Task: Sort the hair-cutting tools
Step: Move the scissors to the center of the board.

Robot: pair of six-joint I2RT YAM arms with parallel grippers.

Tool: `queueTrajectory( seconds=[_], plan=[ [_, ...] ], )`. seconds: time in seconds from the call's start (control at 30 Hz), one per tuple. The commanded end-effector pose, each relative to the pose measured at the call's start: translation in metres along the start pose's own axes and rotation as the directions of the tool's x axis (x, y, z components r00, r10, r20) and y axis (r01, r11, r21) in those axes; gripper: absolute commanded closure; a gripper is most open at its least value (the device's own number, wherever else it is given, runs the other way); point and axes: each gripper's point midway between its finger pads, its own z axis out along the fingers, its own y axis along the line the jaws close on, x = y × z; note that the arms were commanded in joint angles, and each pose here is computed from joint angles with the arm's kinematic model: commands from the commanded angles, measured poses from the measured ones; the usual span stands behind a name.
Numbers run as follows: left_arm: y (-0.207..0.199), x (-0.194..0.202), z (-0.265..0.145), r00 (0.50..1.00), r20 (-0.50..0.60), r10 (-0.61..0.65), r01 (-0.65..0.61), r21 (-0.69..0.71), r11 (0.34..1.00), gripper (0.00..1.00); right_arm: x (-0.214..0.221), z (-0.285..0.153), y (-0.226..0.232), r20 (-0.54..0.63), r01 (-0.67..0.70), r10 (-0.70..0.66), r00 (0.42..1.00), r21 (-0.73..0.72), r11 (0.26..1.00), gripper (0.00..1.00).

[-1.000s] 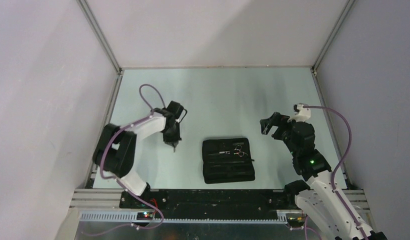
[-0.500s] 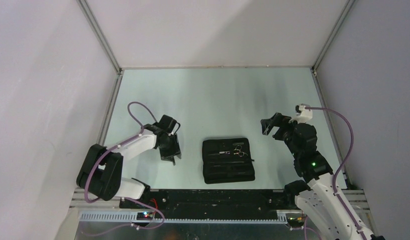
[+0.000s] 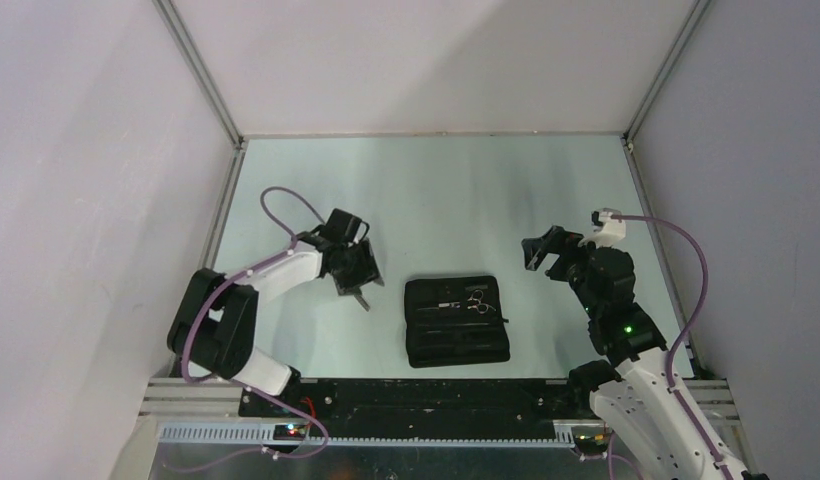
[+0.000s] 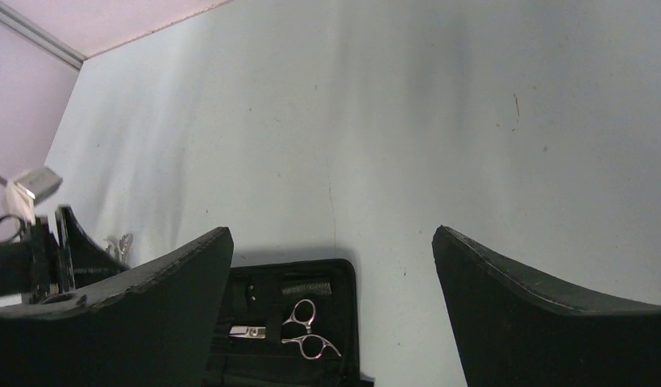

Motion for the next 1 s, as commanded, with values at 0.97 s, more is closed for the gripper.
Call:
queueTrajectory(
  seconds=[0.97],
  plan=[
    [0.024, -0.101, -0.009, 0.855, -0.115, 0.506, -0.517, -0.257, 0.816, 0.57, 0.003, 0.002, 0.0, -0.004, 0.003, -0.003, 1.0, -0.005, 1.0, 0.01]
  ],
)
